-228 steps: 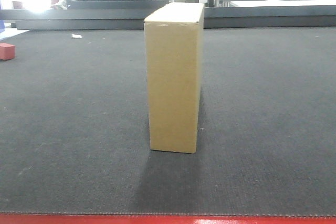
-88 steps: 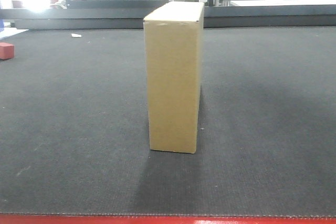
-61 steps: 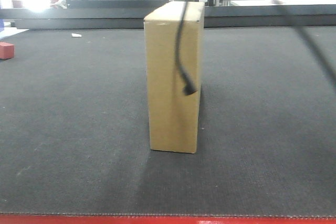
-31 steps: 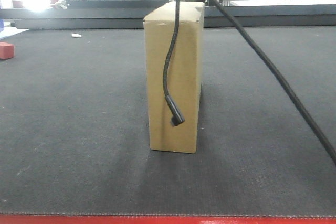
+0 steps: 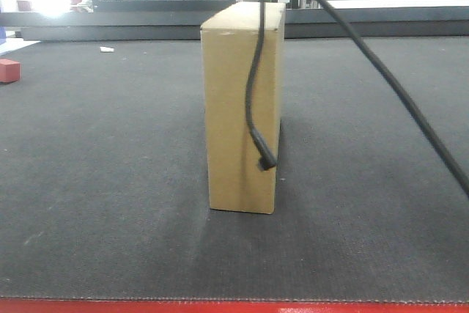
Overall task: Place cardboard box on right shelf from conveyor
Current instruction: 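Lower the right gripper over the box top, fingers straddling it, then close the right gripper on the top of the cardboard box, then lift the box off the conveyor with the right gripper, then drive the base to the steel shelf holding the box in the right gripper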
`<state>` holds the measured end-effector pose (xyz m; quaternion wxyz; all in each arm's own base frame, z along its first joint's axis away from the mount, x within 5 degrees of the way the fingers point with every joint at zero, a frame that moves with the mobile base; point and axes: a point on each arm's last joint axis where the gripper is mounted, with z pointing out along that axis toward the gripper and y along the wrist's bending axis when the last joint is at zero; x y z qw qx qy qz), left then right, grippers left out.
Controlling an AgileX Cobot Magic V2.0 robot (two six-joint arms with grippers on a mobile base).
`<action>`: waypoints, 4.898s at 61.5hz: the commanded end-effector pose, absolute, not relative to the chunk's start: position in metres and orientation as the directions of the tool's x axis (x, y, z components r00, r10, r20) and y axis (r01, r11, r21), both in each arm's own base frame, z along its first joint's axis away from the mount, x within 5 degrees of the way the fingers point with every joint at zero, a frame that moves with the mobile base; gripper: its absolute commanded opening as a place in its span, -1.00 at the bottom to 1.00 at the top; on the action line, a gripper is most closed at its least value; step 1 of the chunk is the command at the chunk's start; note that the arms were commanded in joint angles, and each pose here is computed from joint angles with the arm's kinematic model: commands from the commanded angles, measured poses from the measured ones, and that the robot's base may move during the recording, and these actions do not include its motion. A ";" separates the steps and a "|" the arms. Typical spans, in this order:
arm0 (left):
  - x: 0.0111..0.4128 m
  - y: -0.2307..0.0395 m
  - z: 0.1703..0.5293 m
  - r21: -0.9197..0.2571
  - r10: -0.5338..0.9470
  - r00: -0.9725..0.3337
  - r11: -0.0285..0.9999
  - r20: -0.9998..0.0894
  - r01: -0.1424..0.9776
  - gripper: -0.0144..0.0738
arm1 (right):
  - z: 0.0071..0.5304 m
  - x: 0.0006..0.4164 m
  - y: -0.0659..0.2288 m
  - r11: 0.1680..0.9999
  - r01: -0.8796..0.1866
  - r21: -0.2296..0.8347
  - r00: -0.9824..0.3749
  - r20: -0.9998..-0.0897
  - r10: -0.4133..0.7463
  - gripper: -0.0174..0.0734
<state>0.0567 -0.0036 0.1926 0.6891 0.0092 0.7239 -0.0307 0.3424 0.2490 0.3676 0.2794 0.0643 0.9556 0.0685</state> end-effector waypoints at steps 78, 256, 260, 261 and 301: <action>0.056 -0.003 0.198 -0.037 -0.039 0.040 0.998 -0.998 0.055 -0.94 | 0.355 0.341 0.238 0.980 0.120 0.156 -0.871 -0.458 0.180 0.68; 0.056 -0.003 0.198 -0.037 -0.039 0.040 0.998 -0.998 0.055 -0.94 | 0.400 0.006 -0.005 0.998 -0.015 0.058 -0.172 -0.984 0.054 -0.15; 0.056 -0.003 0.198 -0.037 -0.039 0.040 0.998 -0.998 0.055 -0.94 | 0.400 0.006 -0.005 0.998 -0.015 0.058 -0.172 -0.984 0.054 -0.15; 0.056 -0.003 0.198 -0.037 -0.039 0.040 0.998 -0.998 0.055 -0.94 | 0.400 0.006 -0.005 0.998 -0.015 0.058 -0.172 -0.984 0.054 -0.15; 0.056 -0.003 0.198 -0.037 -0.039 0.040 0.998 -0.998 0.055 -0.94 | 0.400 0.006 -0.005 0.998 -0.015 0.058 -0.172 -0.984 0.054 -0.15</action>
